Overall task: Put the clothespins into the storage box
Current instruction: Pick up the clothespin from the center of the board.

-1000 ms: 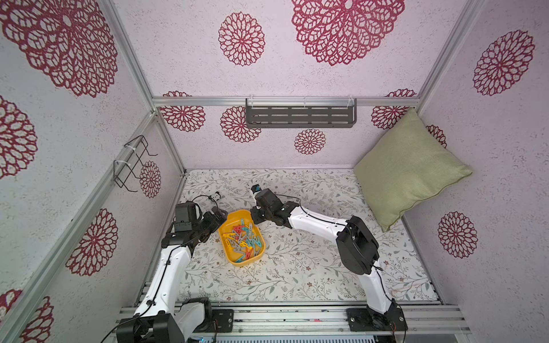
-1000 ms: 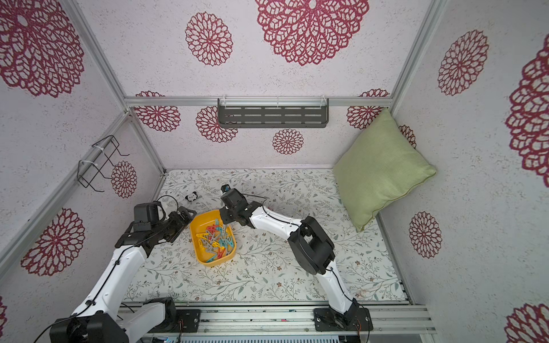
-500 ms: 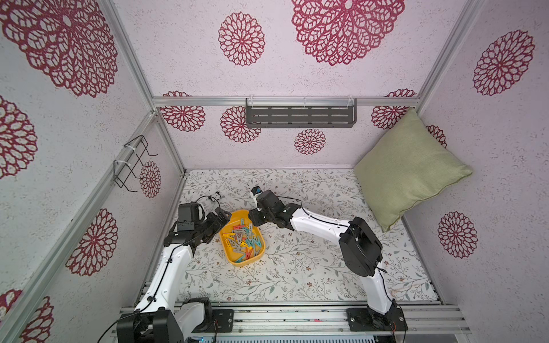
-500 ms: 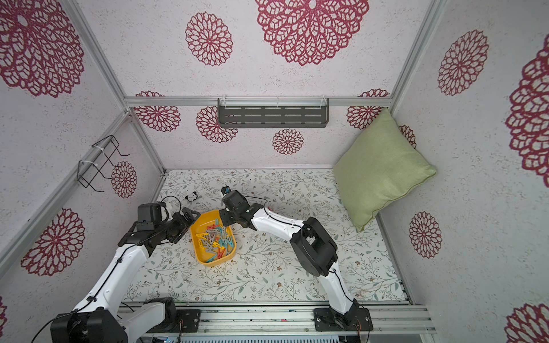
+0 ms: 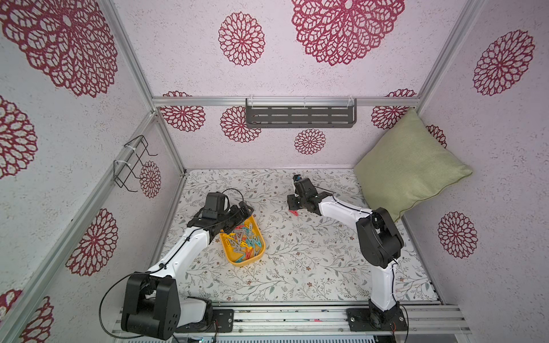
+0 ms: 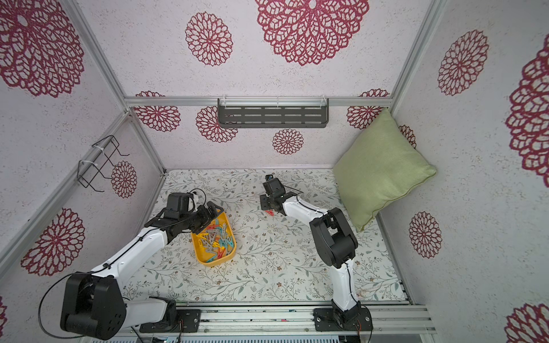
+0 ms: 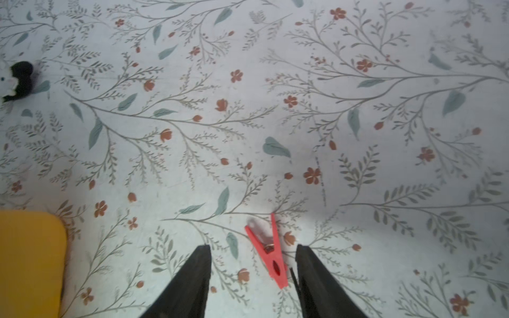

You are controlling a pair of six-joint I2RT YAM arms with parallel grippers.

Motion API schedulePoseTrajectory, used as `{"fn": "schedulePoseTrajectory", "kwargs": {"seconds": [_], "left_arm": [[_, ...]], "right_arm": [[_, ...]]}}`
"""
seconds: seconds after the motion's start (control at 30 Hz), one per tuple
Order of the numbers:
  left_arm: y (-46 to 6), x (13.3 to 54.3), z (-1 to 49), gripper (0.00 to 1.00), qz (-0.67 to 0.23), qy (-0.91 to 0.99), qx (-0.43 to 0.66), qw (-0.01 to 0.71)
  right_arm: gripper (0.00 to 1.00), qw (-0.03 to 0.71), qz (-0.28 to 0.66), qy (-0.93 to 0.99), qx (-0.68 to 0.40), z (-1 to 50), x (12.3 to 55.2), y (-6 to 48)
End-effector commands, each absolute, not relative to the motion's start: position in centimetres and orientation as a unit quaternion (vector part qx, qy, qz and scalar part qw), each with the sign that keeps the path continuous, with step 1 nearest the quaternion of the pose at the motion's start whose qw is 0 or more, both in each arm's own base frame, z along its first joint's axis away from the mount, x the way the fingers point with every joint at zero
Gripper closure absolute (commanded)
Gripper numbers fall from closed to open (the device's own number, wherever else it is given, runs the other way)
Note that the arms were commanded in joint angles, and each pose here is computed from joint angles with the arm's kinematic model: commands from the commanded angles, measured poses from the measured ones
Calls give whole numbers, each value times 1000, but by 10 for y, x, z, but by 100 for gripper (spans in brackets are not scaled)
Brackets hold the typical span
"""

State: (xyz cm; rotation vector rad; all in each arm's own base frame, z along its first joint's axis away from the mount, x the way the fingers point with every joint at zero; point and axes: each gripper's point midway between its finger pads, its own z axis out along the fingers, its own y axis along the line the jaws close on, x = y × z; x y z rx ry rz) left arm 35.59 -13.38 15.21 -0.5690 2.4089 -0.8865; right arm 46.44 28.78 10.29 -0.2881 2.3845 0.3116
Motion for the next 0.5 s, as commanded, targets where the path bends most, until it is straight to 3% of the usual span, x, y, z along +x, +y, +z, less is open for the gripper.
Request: {"fn": "schedulePoseTrajectory", "kwargs": {"seconds": [0.0,0.47], "left_arm": [[-146,371,163,3,-335,880,-198,273],[-160,382,146,3,-332,887,-191,257]], "right_arm": [[48,349,116,922,-119,94,474,286],[63,314,116,934,-124,53,488,293]]}}
